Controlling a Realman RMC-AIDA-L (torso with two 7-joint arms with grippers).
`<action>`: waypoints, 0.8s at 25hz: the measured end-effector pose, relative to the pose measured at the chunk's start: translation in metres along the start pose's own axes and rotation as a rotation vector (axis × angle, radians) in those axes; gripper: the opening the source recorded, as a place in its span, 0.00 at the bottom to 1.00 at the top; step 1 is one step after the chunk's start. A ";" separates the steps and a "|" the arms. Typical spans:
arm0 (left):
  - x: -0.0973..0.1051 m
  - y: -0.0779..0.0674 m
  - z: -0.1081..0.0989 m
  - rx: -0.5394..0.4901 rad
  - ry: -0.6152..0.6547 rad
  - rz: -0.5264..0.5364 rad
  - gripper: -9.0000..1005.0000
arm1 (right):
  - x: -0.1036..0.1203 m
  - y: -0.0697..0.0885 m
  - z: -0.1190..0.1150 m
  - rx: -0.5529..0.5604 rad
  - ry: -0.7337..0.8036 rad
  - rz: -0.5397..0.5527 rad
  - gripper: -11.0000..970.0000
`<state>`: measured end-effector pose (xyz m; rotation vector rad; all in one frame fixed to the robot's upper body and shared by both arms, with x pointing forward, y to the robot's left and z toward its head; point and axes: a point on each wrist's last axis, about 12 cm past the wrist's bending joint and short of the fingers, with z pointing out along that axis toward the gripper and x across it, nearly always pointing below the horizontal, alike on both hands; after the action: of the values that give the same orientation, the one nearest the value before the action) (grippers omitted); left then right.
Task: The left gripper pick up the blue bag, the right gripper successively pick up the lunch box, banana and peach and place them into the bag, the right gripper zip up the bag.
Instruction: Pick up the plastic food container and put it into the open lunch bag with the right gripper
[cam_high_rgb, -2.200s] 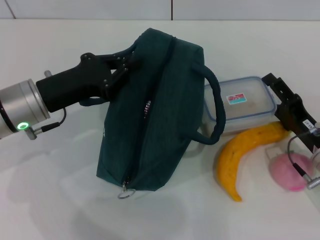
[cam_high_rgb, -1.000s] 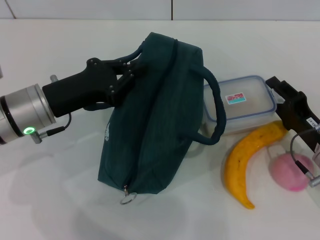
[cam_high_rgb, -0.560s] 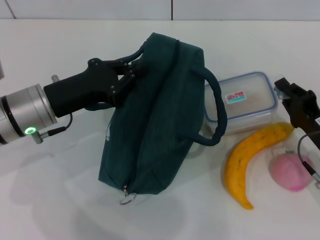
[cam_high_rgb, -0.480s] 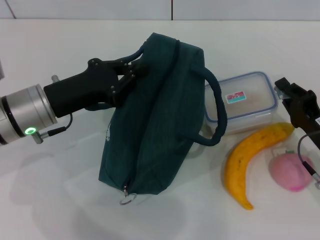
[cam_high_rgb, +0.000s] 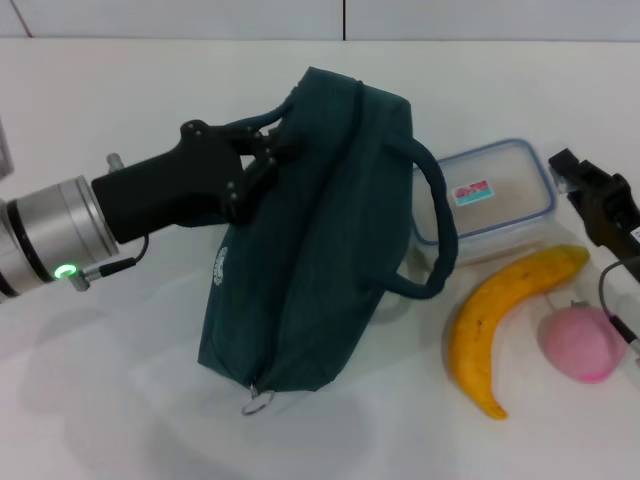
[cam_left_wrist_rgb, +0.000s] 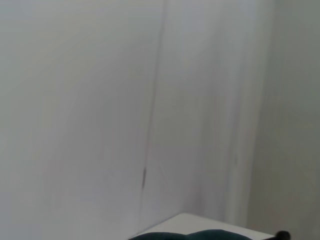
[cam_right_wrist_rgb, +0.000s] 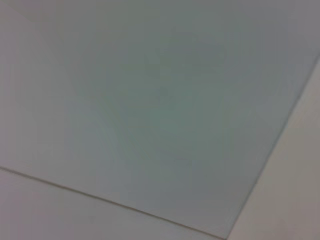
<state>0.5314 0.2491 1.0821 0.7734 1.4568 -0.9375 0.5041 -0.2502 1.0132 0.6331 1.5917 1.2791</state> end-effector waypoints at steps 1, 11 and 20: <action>0.000 -0.002 0.000 0.009 -0.009 0.015 0.05 | -0.002 0.001 0.000 -0.011 -0.001 -0.035 0.11; -0.005 -0.005 0.000 0.036 -0.063 0.018 0.05 | -0.015 0.023 0.003 -0.214 -0.008 -0.282 0.12; 0.002 -0.001 0.006 -0.004 -0.037 -0.007 0.05 | -0.036 0.055 0.025 -0.427 -0.016 -0.382 0.13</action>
<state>0.5325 0.2432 1.0802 0.7453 1.4296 -0.9495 0.5321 -0.2525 1.0775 0.0669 1.2894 1.2599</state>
